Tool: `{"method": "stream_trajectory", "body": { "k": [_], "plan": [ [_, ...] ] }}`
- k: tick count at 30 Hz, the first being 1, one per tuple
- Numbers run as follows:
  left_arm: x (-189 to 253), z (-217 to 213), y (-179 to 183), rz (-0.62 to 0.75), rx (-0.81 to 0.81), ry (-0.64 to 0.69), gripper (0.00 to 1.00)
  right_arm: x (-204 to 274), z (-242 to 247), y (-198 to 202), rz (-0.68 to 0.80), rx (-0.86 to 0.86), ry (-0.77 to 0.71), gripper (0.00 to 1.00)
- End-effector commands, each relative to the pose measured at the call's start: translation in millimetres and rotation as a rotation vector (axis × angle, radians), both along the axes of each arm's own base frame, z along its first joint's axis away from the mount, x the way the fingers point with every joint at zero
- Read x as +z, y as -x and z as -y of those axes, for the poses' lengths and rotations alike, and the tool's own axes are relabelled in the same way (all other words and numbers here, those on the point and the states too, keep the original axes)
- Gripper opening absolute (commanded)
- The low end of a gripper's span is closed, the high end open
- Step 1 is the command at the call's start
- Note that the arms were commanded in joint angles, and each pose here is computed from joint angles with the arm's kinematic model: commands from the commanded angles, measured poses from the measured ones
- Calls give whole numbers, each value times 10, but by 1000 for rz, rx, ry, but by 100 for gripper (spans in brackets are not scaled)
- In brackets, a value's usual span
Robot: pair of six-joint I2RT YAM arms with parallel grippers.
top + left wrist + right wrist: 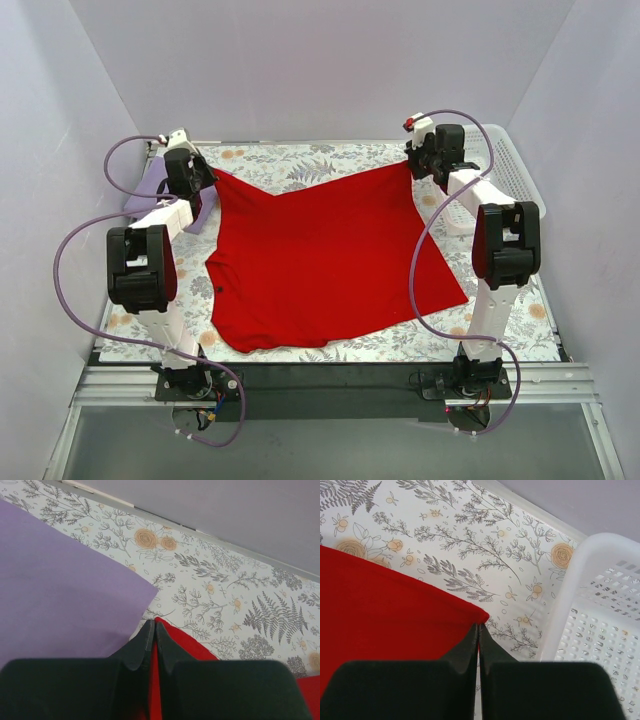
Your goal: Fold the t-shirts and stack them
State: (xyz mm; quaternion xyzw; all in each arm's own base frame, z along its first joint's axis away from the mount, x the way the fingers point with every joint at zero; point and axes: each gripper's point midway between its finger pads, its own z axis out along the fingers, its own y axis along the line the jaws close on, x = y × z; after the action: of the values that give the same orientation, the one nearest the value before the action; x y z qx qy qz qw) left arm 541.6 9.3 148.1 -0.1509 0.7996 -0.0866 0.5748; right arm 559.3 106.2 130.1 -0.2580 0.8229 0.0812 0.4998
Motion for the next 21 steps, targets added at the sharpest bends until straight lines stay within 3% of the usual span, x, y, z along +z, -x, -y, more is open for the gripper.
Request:
{"method": "stream_trajectory", "body": {
  "k": [1,11,17,19,20,21],
  "plan": [
    [102,-29,-85,32,-19,-23,0,120,-18,-140,46,11,-22,1],
    [490,69,-19,117,-91,-24,0,198,109,-51,51,-2,-30,1],
    [398,39,113,94,-82,-29,0,405,26,86,77,49,-58,1],
    [623,40,242,136,-70,-16,0,474,-99,299,76,135,-88,1],
    [754,44,297,164,-67,-10,0,778,-144,437,134,170,-92,1],
    [1161,51,449,247,-60,-9,0,765,-169,601,124,193,-98,1]
  ]
}}
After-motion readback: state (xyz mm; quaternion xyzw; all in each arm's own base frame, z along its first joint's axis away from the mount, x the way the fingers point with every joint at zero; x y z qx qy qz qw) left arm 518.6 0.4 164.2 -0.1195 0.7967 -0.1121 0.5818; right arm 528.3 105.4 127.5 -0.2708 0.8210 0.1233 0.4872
